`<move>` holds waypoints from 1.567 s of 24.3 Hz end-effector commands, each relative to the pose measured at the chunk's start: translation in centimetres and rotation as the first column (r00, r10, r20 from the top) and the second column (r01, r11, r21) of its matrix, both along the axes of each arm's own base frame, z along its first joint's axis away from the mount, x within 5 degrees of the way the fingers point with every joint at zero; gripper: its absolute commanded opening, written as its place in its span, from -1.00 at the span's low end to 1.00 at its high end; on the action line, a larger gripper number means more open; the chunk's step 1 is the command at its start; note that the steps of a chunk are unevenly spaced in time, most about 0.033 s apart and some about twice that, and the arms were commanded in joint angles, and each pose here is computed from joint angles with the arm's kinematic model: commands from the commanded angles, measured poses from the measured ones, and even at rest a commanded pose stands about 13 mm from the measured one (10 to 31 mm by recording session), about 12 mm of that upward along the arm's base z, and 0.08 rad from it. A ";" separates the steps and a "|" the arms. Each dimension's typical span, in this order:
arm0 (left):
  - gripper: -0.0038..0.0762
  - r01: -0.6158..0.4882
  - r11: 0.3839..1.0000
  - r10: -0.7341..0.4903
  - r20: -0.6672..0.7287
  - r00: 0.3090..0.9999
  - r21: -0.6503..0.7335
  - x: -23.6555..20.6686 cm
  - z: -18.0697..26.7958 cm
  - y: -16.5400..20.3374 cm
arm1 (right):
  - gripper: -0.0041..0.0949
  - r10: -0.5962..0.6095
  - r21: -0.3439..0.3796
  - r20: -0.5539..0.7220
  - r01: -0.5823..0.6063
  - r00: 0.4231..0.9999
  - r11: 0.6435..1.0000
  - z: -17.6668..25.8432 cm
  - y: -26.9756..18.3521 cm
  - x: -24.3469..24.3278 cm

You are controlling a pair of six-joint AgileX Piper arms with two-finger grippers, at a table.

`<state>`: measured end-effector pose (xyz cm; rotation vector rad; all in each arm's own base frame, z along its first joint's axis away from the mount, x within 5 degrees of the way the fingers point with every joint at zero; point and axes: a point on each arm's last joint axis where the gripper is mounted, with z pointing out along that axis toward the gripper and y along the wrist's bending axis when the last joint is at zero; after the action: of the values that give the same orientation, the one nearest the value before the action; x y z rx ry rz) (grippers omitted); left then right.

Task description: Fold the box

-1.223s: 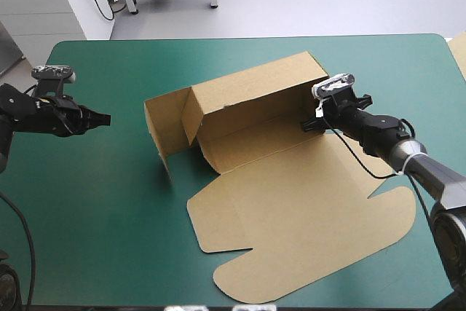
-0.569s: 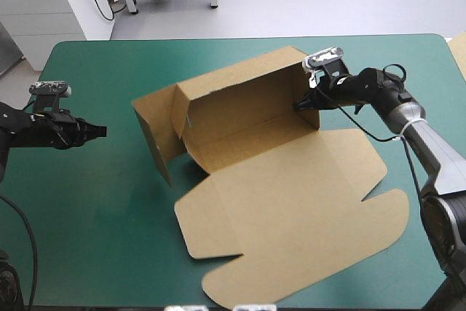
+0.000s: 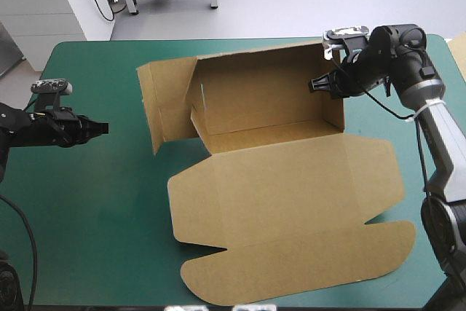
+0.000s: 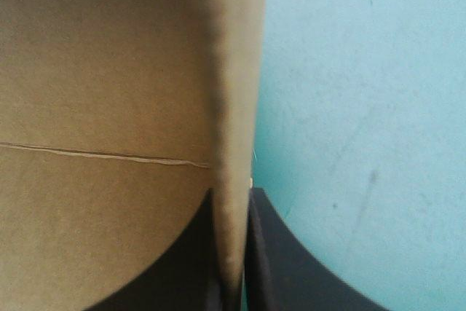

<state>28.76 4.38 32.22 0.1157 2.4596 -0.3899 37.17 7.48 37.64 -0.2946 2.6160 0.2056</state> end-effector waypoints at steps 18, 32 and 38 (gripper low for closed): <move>-0.89 -0.035 0.999 0.036 0.087 0.996 -0.021 -0.3 2.0 -0.2 | -0.56 -0.027 0.017 -0.082 0.029 0.996 0.999 -5.9 0.2 1.3; -0.89 -0.024 0.999 0.026 0.072 0.997 -0.039 -0.4 2.0 -0.4 | 0.45 -0.054 -0.059 -0.057 0.050 0.997 0.997 -2.2 -0.6 1.4; -0.89 -0.027 0.999 0.029 0.076 0.997 -0.031 -0.4 2.0 -0.3 | 0.45 -0.053 -0.061 -0.111 0.047 0.992 0.997 -4.5 -0.3 2.8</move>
<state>28.67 4.33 32.18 0.1057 2.4677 -0.4010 40.07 7.30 31.47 -0.2466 2.7986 0.1252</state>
